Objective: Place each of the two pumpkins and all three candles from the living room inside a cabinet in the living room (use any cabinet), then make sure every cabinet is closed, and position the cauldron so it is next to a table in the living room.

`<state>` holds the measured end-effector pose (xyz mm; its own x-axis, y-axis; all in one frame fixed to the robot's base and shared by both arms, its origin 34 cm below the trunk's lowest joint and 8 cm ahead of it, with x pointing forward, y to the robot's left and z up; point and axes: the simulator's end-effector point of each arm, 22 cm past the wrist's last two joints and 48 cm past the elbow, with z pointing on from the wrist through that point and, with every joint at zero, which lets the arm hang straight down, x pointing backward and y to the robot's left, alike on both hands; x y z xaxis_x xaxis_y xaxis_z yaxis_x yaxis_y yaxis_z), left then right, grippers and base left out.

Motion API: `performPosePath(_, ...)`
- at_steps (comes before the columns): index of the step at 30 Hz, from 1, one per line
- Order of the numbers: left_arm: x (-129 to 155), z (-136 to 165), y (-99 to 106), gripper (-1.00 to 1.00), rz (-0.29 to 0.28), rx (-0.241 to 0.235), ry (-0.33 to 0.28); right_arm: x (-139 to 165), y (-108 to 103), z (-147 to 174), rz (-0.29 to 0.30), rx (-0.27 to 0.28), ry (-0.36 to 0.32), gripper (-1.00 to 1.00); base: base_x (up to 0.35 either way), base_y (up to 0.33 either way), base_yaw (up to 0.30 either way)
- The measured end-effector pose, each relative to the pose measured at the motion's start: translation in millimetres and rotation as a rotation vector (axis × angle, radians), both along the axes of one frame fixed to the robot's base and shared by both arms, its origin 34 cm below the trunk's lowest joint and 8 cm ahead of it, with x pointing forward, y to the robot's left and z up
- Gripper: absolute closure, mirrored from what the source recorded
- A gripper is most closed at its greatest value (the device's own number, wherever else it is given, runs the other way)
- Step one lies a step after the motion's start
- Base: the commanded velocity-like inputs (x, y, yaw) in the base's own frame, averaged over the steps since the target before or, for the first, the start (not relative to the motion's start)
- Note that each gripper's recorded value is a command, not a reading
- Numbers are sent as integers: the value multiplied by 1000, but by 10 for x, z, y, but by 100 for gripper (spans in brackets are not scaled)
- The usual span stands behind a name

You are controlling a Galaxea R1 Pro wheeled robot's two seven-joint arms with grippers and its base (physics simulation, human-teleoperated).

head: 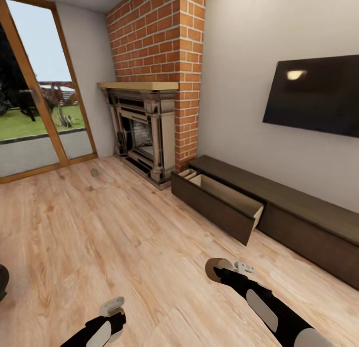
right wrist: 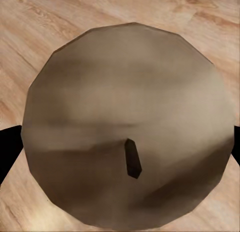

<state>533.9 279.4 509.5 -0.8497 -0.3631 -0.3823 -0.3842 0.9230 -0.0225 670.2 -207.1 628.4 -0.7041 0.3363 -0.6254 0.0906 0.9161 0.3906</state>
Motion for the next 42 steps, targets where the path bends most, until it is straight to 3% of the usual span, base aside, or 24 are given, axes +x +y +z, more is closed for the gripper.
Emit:
performPosePath(24,2,1,3,100,1,0,-1,-2,0,-1,0,2,1,100,336,107,-1)
performPosePath(42,2,-1,2,100,1,0,0,0,0,-1,0,2,1,100,236,248,-233)
